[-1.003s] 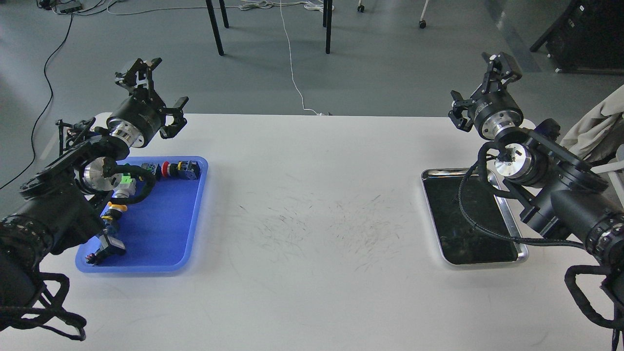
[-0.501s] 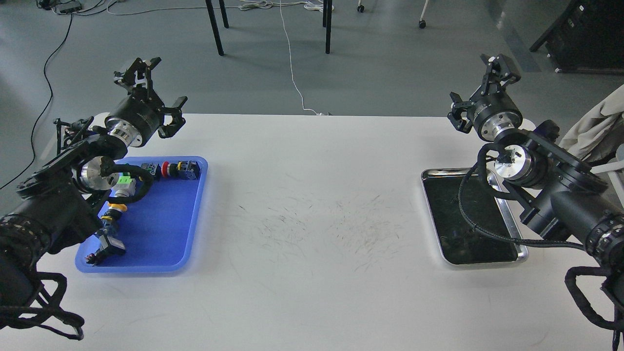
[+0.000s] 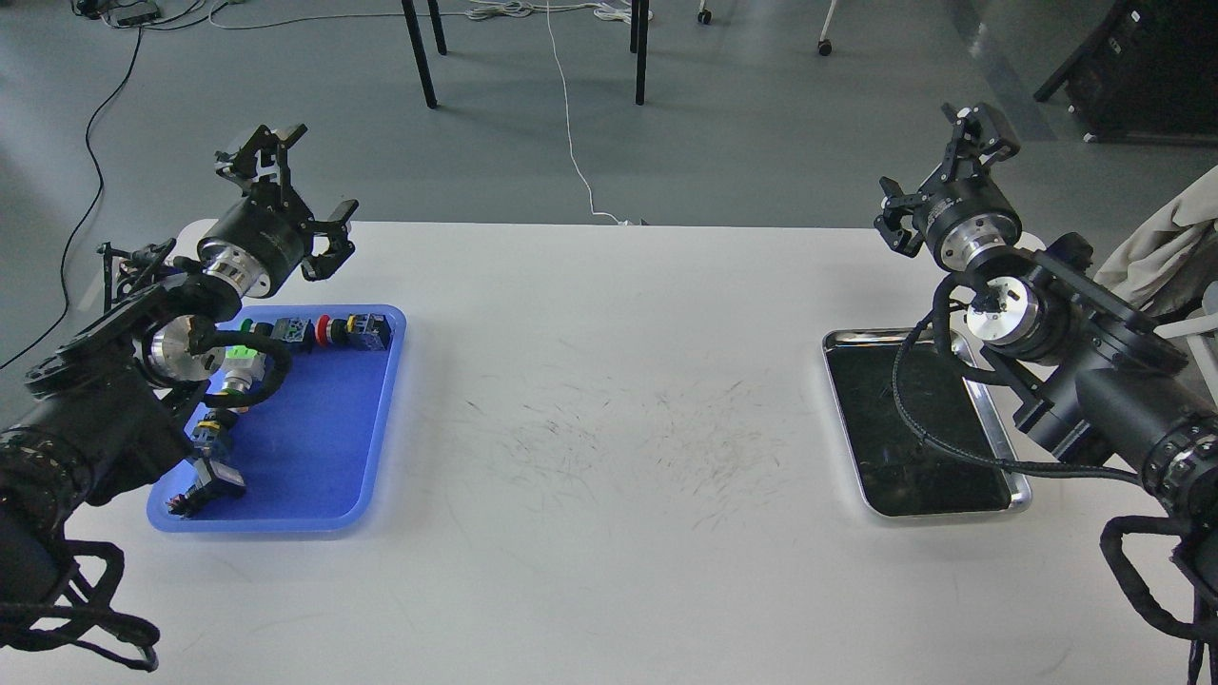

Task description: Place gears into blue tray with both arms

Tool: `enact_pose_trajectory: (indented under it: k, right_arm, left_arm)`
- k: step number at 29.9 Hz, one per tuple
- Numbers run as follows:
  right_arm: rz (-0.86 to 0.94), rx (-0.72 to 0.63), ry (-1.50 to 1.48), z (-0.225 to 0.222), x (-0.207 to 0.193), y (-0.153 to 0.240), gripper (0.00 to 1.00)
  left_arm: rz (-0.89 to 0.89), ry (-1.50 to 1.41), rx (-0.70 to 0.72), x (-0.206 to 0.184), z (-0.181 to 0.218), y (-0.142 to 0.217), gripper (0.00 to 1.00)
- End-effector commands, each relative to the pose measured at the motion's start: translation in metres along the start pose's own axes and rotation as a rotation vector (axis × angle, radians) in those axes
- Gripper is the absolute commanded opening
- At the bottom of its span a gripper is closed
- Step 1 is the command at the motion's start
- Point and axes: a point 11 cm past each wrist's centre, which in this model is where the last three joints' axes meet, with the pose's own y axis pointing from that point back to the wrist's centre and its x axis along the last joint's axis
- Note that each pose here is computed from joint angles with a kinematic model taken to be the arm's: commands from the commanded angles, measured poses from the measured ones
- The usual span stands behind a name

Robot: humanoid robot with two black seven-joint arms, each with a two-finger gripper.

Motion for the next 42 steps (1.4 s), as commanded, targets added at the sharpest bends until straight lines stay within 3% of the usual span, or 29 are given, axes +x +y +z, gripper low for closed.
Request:
enact_pose_trajectory:
  k: [1,30,42]
  right_arm:
    - [-0.003,-0.013,-0.001,0.001,-0.002,0.000,1.00]
    - [-0.024,0.000,0.034,-0.012,-0.001,0.000,1.00]
    - [-0.104,-0.016,0.478,-0.101,0.022,0.019,1.00]
  left_arm:
    - [0.002,-0.002,0.000,0.001,0.000,0.001,0.98]
    - [0.000,-0.010,0.001,0.001,0.002,0.000,0.98]
    - [-0.004,-0.008,0.001,0.000,0.002,-0.001,0.98]
